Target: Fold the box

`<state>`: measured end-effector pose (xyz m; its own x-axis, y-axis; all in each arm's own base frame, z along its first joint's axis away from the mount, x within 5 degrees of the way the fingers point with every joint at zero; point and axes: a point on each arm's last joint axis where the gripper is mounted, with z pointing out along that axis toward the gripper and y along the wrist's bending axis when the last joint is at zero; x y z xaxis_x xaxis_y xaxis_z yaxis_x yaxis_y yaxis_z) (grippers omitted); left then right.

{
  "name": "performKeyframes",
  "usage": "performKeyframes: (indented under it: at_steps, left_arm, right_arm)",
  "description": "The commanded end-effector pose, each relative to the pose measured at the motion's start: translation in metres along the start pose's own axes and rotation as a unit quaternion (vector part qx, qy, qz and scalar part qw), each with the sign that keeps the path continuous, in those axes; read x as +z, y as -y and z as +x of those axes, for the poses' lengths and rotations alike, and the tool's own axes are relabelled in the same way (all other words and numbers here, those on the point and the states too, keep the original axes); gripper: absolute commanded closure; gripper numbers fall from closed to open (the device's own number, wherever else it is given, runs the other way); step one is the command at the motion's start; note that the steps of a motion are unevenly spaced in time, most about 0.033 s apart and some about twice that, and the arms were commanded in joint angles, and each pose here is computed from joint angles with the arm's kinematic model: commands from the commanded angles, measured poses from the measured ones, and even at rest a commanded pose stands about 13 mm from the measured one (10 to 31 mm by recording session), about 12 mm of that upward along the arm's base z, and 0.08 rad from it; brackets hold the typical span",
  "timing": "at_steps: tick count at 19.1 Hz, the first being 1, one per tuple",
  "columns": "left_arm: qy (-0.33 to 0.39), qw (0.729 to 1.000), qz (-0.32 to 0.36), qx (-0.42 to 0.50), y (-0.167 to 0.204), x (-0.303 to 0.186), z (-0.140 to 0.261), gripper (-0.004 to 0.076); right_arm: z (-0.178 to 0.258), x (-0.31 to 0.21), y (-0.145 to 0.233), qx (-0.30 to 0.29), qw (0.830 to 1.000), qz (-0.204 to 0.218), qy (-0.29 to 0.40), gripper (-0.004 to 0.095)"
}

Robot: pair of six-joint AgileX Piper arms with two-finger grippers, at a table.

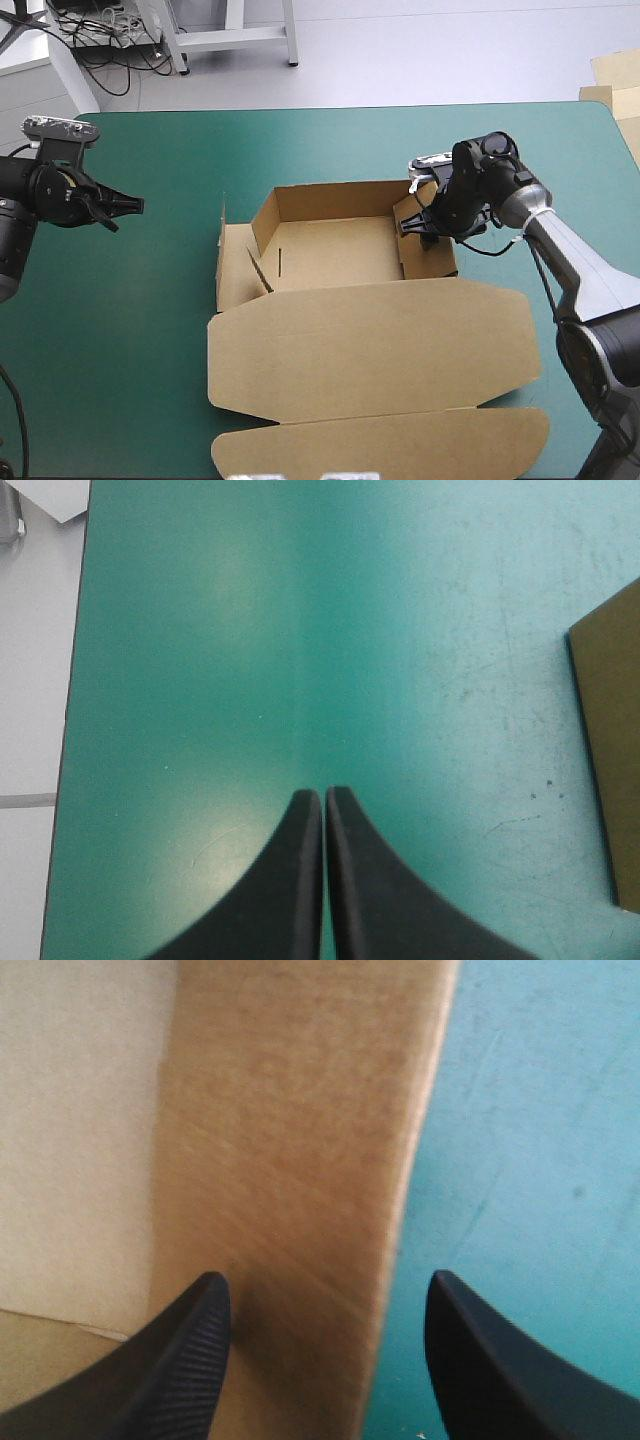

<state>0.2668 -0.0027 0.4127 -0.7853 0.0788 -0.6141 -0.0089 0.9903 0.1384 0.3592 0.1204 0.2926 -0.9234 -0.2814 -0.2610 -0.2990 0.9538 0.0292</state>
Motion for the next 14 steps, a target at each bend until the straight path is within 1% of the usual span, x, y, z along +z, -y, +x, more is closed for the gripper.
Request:
performKeyframes:
  at_steps: [1,3,6,8,10,11,14]
  left_arm:
    - [0.043,0.999,0.007,-0.013,-0.002,-0.017,-0.006,0.0728]
    - [0.042,0.999,0.020,-0.017,0.001,-0.017,-0.005,0.0728]
    - [0.036,0.999,0.018,-0.016,0.000,-0.017,-0.004,0.0728]
    - [0.033,0.999,0.016,-0.015,0.000,-0.017,-0.004,0.0728]
    - [0.032,0.999,0.016,-0.015,0.000,-0.016,-0.004,0.0734]
    - [0.030,0.999,0.016,-0.016,0.000,-0.015,-0.004,0.0734]
    - [0.022,1.000,0.017,-0.015,0.001,-0.010,-0.005,0.0734]
  right_arm:
    - [-0.008,-0.019,-0.004,0.003,0.998,-0.023,0.065,0.0369]
    - [-0.012,-0.014,-0.005,0.010,0.997,-0.028,0.072,0.0369]
    - [-0.013,0.004,-0.004,0.009,0.999,-0.022,0.043,0.0370]
    - [-0.013,0.016,-0.004,0.011,0.999,-0.024,0.022,0.0461]
    - [-0.013,0.014,-0.004,0.017,0.999,-0.024,0.020,0.0864]
    - [-0.013,0.013,-0.003,0.023,0.999,-0.023,0.020,0.0918]
    - [-0.012,-0.006,0.004,0.031,0.999,-0.023,0.033,0.0928]
